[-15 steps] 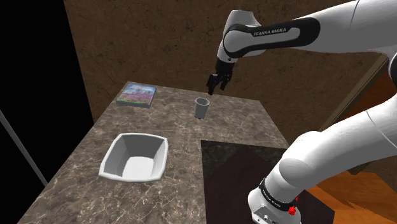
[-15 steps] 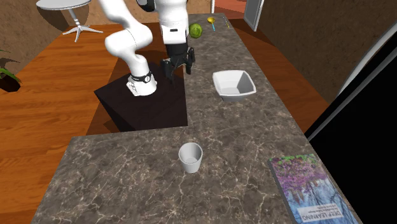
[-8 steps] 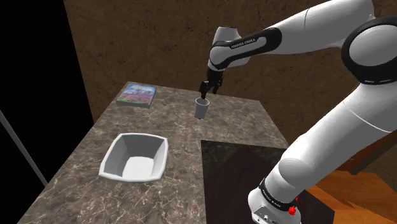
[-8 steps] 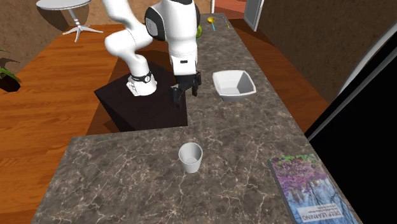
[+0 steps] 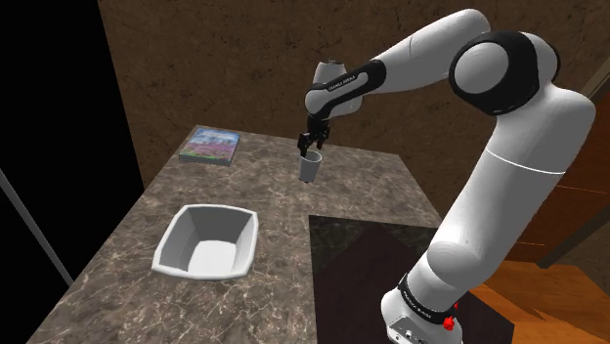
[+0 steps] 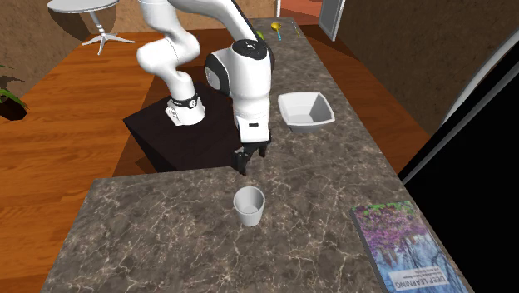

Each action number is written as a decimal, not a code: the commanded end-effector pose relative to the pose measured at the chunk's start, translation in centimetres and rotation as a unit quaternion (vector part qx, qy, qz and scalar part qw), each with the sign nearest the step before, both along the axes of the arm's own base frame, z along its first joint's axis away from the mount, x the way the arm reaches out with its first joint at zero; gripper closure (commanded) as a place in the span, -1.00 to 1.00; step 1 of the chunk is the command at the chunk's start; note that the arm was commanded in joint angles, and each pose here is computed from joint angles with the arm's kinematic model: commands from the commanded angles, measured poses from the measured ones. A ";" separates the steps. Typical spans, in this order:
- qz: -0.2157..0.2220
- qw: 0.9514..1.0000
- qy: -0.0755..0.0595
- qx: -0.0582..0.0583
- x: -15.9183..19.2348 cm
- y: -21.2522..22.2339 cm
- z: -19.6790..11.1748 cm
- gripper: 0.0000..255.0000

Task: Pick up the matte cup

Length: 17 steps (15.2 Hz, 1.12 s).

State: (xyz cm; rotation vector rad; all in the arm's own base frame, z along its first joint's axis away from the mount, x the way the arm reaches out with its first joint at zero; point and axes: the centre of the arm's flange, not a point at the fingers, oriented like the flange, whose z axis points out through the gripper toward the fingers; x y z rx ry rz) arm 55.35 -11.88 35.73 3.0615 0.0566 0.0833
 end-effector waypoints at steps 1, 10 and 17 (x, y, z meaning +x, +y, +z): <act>0.001 1.000 0.000 -0.003 1.7 -1.1 -2.3 -1.00; 0.004 1.000 0.001 -0.009 4.7 -2.7 -8.2 -1.00; 0.004 1.000 0.001 -0.009 4.7 -2.7 -9.6 1.00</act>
